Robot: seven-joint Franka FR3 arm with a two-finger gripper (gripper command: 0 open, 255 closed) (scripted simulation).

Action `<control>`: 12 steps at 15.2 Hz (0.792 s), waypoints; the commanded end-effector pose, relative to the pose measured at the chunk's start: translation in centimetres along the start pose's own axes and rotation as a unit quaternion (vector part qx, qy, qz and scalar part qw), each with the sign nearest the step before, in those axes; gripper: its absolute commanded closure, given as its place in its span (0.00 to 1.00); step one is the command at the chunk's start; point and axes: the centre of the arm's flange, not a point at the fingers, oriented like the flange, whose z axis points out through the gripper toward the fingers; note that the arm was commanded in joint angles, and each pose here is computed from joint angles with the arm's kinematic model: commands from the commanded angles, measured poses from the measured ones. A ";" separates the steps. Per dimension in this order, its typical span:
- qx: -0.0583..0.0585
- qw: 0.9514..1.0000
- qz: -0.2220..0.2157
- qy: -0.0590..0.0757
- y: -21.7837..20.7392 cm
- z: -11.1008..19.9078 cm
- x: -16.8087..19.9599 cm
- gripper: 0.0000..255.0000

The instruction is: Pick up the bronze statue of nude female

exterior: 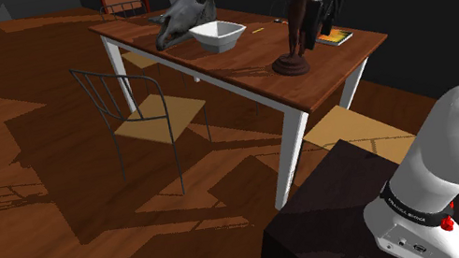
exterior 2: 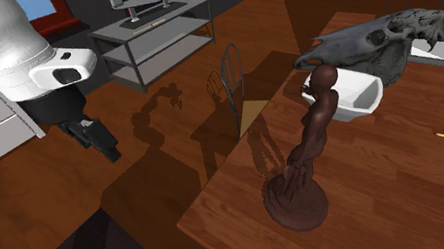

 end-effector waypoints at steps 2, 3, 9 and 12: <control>-0.002 1.000 0.013 0.006 0.8 0.6 0.7 0.00; -0.004 1.000 0.026 0.013 1.5 1.1 1.3 0.00; -0.017 0.993 0.105 0.050 6.5 4.1 5.0 0.00; -0.024 0.987 0.145 0.069 9.3 5.5 6.7 0.00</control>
